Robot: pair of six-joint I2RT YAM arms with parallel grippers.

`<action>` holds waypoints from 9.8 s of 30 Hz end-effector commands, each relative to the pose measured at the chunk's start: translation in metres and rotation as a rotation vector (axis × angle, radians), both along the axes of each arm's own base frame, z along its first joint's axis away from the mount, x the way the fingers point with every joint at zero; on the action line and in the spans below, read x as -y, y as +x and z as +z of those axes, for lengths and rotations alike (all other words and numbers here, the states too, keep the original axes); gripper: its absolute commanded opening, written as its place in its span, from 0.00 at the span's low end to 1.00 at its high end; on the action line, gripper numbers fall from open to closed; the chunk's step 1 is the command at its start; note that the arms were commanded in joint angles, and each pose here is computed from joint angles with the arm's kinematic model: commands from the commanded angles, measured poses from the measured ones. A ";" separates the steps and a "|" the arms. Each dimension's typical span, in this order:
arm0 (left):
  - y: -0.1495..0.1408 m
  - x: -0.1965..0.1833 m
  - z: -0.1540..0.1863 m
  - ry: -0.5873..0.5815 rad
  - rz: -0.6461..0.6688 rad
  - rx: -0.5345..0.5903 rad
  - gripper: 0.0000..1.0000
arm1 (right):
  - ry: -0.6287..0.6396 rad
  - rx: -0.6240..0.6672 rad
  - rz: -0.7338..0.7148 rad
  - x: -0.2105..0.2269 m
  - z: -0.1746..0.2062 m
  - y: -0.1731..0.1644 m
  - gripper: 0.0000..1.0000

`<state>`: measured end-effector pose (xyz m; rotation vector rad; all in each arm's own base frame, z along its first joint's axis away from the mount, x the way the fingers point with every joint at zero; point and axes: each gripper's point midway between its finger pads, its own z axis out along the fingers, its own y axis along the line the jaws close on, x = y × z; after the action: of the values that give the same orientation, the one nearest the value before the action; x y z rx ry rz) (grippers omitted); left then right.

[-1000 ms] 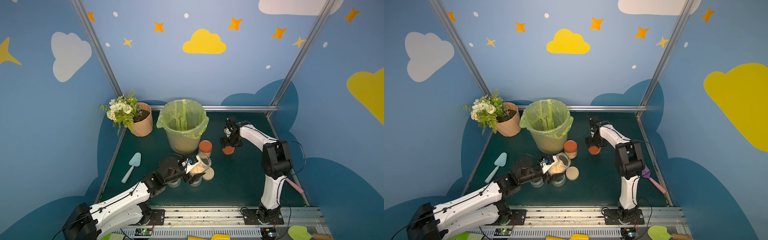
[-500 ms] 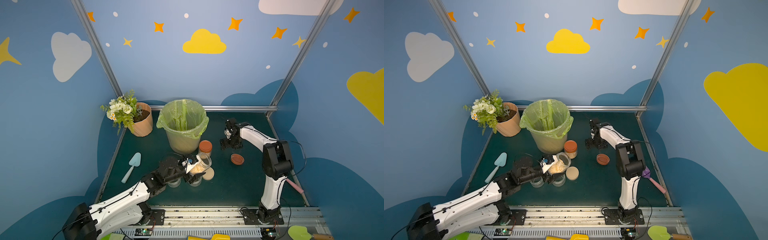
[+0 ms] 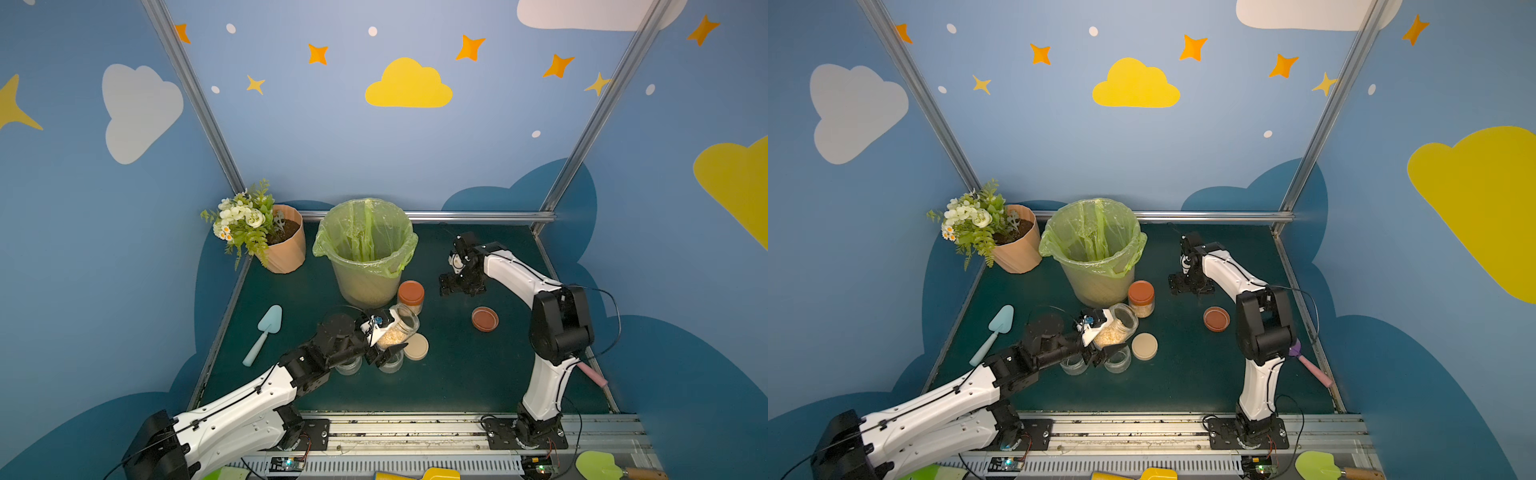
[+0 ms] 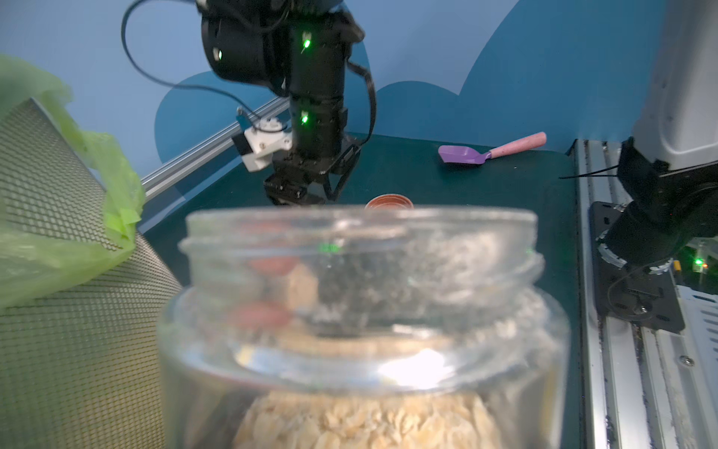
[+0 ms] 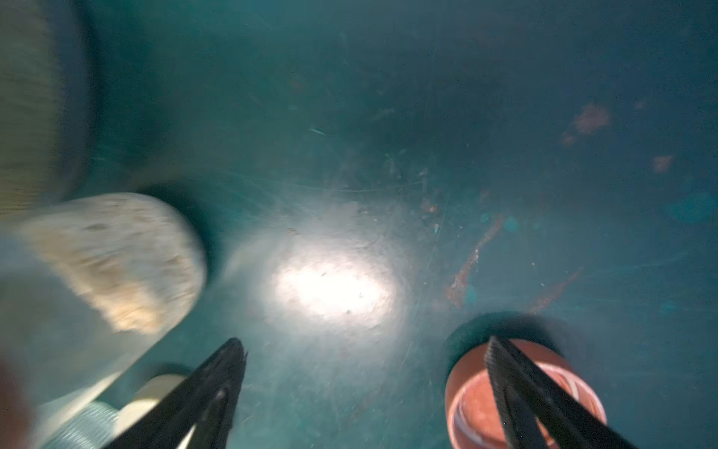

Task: Empty expired oatmeal from jars
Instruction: Pour the expired oatmeal into the trash bin.

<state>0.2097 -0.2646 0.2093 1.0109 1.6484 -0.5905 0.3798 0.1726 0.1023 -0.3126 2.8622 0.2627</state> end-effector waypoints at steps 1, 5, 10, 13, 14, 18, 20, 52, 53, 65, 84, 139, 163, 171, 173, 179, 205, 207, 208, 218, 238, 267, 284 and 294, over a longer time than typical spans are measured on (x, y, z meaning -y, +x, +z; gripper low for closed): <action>0.016 -0.008 0.065 -0.114 0.080 0.112 0.03 | 0.168 0.135 0.028 -0.020 0.063 -0.004 0.97; 0.024 -0.017 0.092 -0.139 0.128 0.131 0.03 | 0.352 0.235 0.073 -0.037 0.113 -0.023 0.97; 0.042 -0.025 0.132 -0.184 0.168 0.154 0.03 | 0.580 0.311 0.130 -0.054 0.165 -0.054 0.97; 0.059 -0.031 0.147 -0.179 0.199 0.153 0.03 | 0.721 0.329 0.173 -0.068 0.189 -0.073 0.97; 0.064 -0.031 0.150 -0.176 0.204 0.150 0.03 | 0.761 0.338 0.187 -0.072 0.196 -0.078 0.97; 0.087 -0.038 0.166 -0.149 0.236 0.177 0.04 | 0.896 0.403 0.231 -0.085 0.233 -0.094 0.97; 0.092 -0.037 0.175 -0.160 0.213 0.185 0.03 | 0.953 0.438 0.252 -0.090 0.252 -0.099 0.97; 0.173 -0.045 0.213 -0.266 0.145 0.209 0.03 | 1.076 0.536 0.339 -0.220 0.308 -0.028 0.96; 0.173 -0.045 0.213 -0.265 0.142 0.207 0.03 | 1.075 0.532 0.343 -0.223 0.307 -0.026 0.96; 0.179 -0.048 0.206 -0.271 0.121 0.192 0.03 | 1.063 0.516 0.367 -0.247 0.300 -0.013 0.95; 0.181 -0.052 0.203 -0.283 0.127 0.187 0.05 | 1.090 0.546 0.426 -0.262 0.299 -0.012 0.94; 0.117 -0.108 0.206 -1.680 0.618 -0.923 1.00 | 1.595 1.024 -0.021 -0.218 0.416 -0.034 0.39; 0.153 -0.117 0.220 -1.910 0.597 -0.883 1.00 | 1.654 0.966 0.022 -0.248 0.399 -0.047 0.38; 0.168 -0.108 0.220 -1.937 0.534 -0.887 1.00 | 1.682 0.919 0.000 -0.257 0.385 -0.038 0.37; 0.171 -0.110 0.219 -1.938 0.537 -0.877 1.00 | 1.678 0.915 0.002 -0.258 0.384 -0.038 0.37; 0.178 -0.114 0.221 -1.923 0.524 -0.855 1.00 | 1.674 0.872 0.015 -0.265 0.375 -0.035 0.37; 0.206 -0.095 0.193 -1.867 0.530 -0.937 0.44 | 1.565 0.698 0.057 -0.290 0.340 -0.019 0.63; 0.208 -0.095 0.192 -1.867 0.529 -0.932 0.39 | 1.568 0.676 0.043 -0.288 0.337 -0.017 0.77; 0.209 -0.095 0.192 -1.867 0.525 -0.927 0.35 | 1.564 0.663 0.033 -0.287 0.334 -0.015 0.79; 0.218 -0.099 0.203 -1.821 0.516 -0.844 0.05 | 1.533 0.617 -0.026 -0.277 0.327 -0.004 0.94; 0.240 -0.111 0.227 -1.737 0.538 -0.694 0.03 | 1.284 0.394 -0.130 -0.259 0.282 -0.004 0.96; 0.244 -0.113 0.164 -0.847 0.838 -0.544 0.03 | 0.746 0.622 -0.121 -0.069 0.278 -0.047 0.96; 0.265 -0.098 0.131 -0.367 0.817 -0.469 0.04 | 0.664 0.495 -0.089 -0.012 0.236 -0.084 0.96; 0.263 -0.104 0.143 -0.126 0.899 -0.207 0.03 | 0.698 0.501 -0.073 -0.008 0.235 -0.083 0.96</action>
<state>0.4685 -0.1823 0.3139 0.0336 2.1229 -0.3471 0.3019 0.1783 0.3279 -0.0558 2.1596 0.9488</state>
